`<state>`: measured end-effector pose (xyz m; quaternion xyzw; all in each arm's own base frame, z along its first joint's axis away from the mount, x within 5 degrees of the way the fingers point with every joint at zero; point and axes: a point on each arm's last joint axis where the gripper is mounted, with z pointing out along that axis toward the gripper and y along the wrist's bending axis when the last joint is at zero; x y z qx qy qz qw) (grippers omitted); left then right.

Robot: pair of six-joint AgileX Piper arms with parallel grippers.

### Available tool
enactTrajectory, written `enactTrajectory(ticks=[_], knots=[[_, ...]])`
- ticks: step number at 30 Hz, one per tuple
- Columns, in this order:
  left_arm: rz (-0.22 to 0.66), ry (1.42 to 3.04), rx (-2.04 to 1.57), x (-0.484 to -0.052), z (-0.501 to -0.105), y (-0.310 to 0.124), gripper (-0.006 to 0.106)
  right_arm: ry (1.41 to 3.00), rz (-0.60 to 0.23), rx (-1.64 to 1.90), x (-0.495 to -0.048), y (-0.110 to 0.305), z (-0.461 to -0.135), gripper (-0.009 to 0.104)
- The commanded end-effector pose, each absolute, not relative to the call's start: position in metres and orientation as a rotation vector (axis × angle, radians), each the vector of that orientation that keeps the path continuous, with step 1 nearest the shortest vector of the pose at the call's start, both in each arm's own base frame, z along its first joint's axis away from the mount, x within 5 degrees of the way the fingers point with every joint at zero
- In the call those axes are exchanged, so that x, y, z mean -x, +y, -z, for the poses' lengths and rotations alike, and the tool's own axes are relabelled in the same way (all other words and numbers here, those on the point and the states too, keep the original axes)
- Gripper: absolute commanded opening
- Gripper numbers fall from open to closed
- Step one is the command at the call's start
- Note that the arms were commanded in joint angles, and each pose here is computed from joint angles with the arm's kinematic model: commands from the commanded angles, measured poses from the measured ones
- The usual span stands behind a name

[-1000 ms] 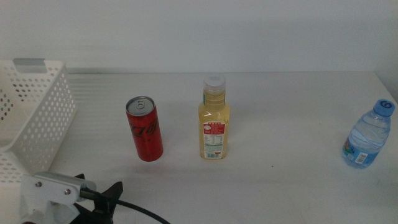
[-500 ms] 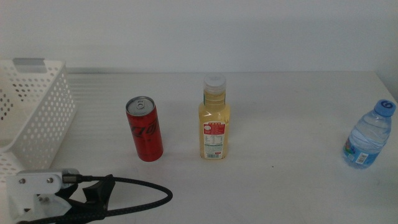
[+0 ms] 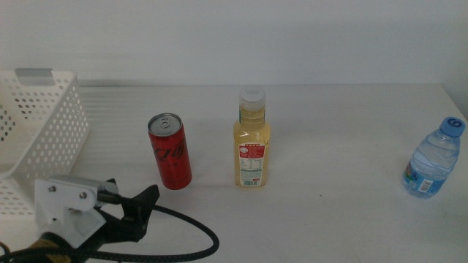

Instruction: Use arms to grab the bottles and put them into the dustbin to the left of the table.

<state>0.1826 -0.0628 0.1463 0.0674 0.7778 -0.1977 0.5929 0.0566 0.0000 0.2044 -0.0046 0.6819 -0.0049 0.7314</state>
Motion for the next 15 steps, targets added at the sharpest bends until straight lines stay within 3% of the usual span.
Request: enactTrajectory(ticks=[1,15], knots=[[0.495,1.656,-0.154,-0.19,-0.164,-0.066,0.09,1.391,0.03,0.015,-0.053,0.0,-0.215,0.076],[0.552,1.602,-0.224,-0.236,-0.169,-0.087,0.09,1.391,0.03,0.015,-0.053,0.0,-0.215,0.076]])
